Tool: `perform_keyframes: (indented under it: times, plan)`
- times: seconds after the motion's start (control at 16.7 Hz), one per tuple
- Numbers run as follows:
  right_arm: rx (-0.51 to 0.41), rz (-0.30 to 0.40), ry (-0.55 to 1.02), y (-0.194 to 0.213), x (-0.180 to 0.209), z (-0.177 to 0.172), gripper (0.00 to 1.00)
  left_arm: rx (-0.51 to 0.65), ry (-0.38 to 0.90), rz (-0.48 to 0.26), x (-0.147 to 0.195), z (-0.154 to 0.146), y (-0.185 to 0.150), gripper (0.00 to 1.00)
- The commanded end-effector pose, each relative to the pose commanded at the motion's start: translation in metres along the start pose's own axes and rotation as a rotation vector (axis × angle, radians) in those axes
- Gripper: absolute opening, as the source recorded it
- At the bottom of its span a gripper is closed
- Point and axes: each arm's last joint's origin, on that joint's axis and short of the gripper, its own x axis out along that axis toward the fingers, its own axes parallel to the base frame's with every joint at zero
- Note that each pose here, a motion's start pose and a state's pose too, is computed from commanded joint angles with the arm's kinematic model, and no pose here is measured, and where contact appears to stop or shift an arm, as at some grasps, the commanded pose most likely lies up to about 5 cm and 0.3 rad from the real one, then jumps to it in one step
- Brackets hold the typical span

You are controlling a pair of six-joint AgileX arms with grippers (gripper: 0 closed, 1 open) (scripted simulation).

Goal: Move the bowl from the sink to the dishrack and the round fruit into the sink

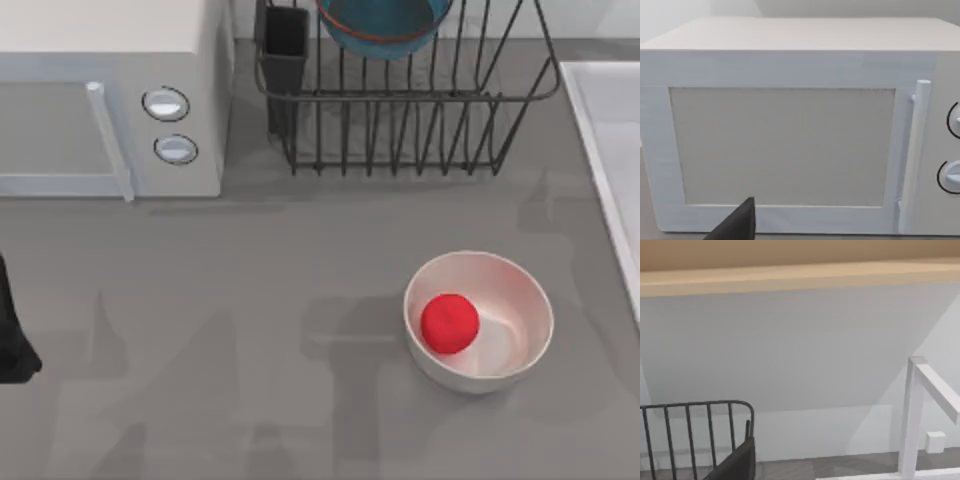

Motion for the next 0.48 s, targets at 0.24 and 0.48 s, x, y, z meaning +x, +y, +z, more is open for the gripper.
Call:
perform_keyframes:
  times: [0.24,0.48]
  plan:
    - [-0.001,0.023,-0.03,-0.036,-0.062,-0.041,1.0,0.0,0.0,0.0,0.0,0.0,0.0,1.0]
    - [-0.019,0.057,-0.04,-0.051,-0.089,-0.094,1.0,0.0,0.0,0.0,0.0,0.0,0.0,1.0]
